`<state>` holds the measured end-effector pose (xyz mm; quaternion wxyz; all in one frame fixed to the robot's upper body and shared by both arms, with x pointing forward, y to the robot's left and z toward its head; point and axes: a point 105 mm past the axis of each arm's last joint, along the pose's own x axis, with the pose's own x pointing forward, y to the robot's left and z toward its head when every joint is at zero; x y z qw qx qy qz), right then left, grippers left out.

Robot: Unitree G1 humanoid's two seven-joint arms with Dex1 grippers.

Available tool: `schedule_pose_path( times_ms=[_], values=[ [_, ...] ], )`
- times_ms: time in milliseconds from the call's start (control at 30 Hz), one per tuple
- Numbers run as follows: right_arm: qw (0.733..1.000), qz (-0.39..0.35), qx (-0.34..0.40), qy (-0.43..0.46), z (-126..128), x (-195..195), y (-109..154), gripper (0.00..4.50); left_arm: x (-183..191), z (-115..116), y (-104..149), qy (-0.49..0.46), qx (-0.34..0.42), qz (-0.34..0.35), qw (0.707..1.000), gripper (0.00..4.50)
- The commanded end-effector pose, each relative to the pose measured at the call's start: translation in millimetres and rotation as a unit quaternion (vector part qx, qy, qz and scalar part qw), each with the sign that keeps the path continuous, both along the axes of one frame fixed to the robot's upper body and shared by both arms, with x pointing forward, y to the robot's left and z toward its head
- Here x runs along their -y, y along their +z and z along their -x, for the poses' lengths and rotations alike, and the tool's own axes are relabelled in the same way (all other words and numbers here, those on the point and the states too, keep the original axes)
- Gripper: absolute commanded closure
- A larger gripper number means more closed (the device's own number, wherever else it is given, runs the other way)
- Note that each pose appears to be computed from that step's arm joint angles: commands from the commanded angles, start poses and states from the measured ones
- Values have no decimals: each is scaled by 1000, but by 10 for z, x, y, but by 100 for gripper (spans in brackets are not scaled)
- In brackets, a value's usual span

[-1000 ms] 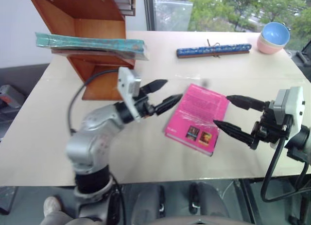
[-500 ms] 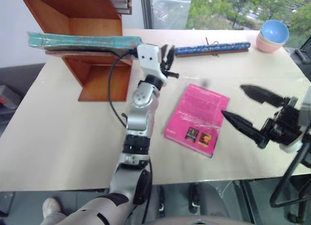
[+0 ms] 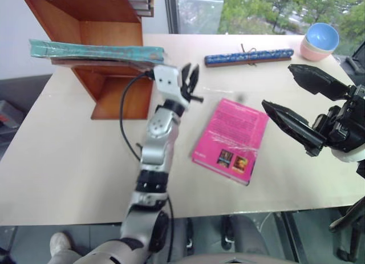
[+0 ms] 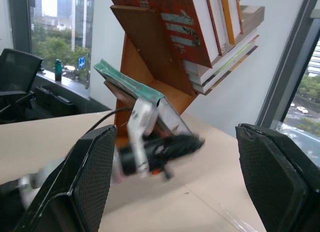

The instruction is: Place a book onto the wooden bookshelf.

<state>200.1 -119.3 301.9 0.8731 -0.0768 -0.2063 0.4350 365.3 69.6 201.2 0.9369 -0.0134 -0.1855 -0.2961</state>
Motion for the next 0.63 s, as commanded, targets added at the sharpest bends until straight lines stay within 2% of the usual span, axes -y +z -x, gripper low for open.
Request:
schedule_pose_path(
  times_ms=[33,67,133,233,300,433,633],
  values=[
    [999,34,-7,-21,-52,37,-76,62,66,375,-44,-139,-5,-22,990,335],
    [998,49,-14,-28,-77,53,-131,62,16,433,-89,-153,-12,-34,988,285],
    [994,78,-50,-58,-169,141,-308,62,-154,519,-149,-162,-32,-47,985,228],
    [986,117,-89,-73,-182,251,-564,62,-421,578,-223,-145,-69,-55,986,114],
    [972,156,-136,-115,-183,505,-844,62,-715,723,-356,-140,-107,-97,980,9],
    [945,203,-191,-171,-59,948,-1113,62,-1179,916,-478,-121,-159,-159,967,4],
    [930,229,-216,-189,83,1187,-1192,62,-1544,1063,-498,-117,-199,-200,952,4]
  ],
)
